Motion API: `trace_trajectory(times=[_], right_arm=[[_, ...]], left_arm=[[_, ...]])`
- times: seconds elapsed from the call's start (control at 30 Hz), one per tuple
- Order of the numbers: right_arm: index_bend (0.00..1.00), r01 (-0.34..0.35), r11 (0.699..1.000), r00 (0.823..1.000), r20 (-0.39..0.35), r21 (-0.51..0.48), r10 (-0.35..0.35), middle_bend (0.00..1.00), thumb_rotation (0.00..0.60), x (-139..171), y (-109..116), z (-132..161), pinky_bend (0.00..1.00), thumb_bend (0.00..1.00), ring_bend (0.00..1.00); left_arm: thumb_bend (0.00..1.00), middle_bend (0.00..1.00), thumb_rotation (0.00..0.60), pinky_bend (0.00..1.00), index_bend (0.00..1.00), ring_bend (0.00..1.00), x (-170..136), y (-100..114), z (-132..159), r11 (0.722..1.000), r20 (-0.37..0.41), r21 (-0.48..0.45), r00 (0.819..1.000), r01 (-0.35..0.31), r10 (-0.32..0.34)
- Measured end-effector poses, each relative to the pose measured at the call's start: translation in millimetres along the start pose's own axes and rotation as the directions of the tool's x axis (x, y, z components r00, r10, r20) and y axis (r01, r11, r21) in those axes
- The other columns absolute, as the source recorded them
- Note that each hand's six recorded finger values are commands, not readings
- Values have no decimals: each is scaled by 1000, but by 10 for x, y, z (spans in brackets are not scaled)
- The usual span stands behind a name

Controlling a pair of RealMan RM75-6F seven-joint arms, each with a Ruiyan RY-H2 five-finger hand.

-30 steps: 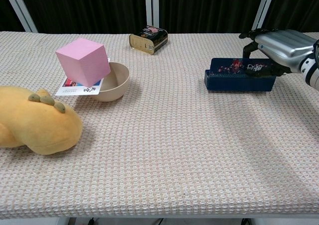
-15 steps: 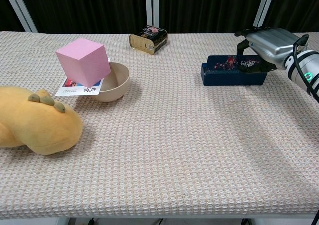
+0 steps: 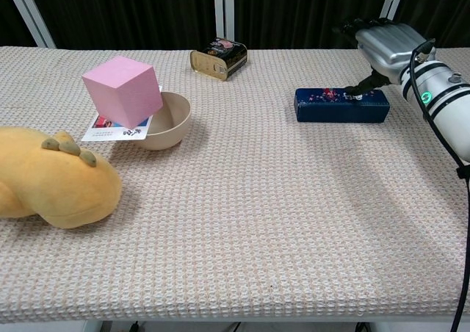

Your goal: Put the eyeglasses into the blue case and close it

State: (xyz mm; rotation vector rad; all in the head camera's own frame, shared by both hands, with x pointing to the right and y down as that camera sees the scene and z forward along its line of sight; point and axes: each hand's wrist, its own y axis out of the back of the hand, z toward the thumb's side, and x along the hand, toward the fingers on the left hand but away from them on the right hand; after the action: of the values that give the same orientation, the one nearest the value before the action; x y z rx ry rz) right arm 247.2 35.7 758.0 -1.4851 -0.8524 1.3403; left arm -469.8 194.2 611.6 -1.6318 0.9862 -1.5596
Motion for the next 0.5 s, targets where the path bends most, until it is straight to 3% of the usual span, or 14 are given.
trace_trajectory(times=[0.23, 0.5], right_arm=[[0, 60, 998, 998, -1, -32, -60, 0, 600, 9, 104, -18, 0, 477, 0], [0, 135, 986, 989, -38, -97, -140, 0, 600, 457, 459, -337, 0, 414, 0]], left_arm=[[0, 0, 220, 107, 68, 0, 4, 53, 19, 1000, 9, 3, 1000, -18, 18], [0, 0, 221, 107, 68, 0, -9, 142, 60, 997, 21, 5, 997, -71, 70]])
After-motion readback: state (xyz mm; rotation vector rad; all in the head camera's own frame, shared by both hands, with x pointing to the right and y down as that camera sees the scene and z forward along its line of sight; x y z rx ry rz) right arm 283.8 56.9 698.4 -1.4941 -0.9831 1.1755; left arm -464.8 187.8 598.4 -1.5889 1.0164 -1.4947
